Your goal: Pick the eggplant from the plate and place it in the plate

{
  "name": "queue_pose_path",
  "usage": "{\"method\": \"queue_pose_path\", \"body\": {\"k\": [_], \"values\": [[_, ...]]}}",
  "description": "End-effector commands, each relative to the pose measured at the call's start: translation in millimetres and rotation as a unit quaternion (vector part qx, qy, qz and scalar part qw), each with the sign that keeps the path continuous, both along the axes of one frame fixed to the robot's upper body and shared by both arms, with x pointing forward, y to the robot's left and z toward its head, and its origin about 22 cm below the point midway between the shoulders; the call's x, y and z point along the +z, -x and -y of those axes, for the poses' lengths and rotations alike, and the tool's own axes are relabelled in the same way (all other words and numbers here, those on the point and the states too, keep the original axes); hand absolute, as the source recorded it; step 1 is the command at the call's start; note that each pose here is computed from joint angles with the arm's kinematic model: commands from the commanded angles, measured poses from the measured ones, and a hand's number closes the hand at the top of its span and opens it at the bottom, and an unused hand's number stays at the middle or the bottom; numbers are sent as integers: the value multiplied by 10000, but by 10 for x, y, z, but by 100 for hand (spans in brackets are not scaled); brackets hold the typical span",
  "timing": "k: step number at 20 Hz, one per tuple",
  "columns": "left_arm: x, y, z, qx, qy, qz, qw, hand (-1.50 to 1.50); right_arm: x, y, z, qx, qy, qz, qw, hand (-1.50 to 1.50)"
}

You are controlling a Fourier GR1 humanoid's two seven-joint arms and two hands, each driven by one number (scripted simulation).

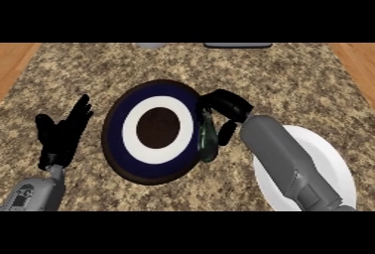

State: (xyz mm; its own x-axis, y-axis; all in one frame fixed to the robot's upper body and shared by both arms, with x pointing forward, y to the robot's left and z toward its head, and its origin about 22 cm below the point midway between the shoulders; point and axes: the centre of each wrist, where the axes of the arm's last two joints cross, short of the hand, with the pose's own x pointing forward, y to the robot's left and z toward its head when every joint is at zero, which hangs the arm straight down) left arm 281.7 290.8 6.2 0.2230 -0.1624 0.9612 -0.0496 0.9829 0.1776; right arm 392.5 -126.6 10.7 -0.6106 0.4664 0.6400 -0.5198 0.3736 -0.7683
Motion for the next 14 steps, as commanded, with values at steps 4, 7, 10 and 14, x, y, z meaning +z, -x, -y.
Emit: {"method": "queue_pose_path", "body": {"k": [4,7,10,14], "values": [[-52,44,-86,210,3,-81,9997,0,654,86,-679,-1410,-1208,1223,9750,150],[-21,49,-166,292,-35,-26,9996,0,860,159,-768,-2117,-1401,1328,9581,150],[38,29,-145,269,68,86,9996,0,929,343,-859,-2596,-1485,917,9498,150],[32,40,-39,150,36,64,9999,0,1009,691,-984,-3148,-1592,641,9335,150]]}}
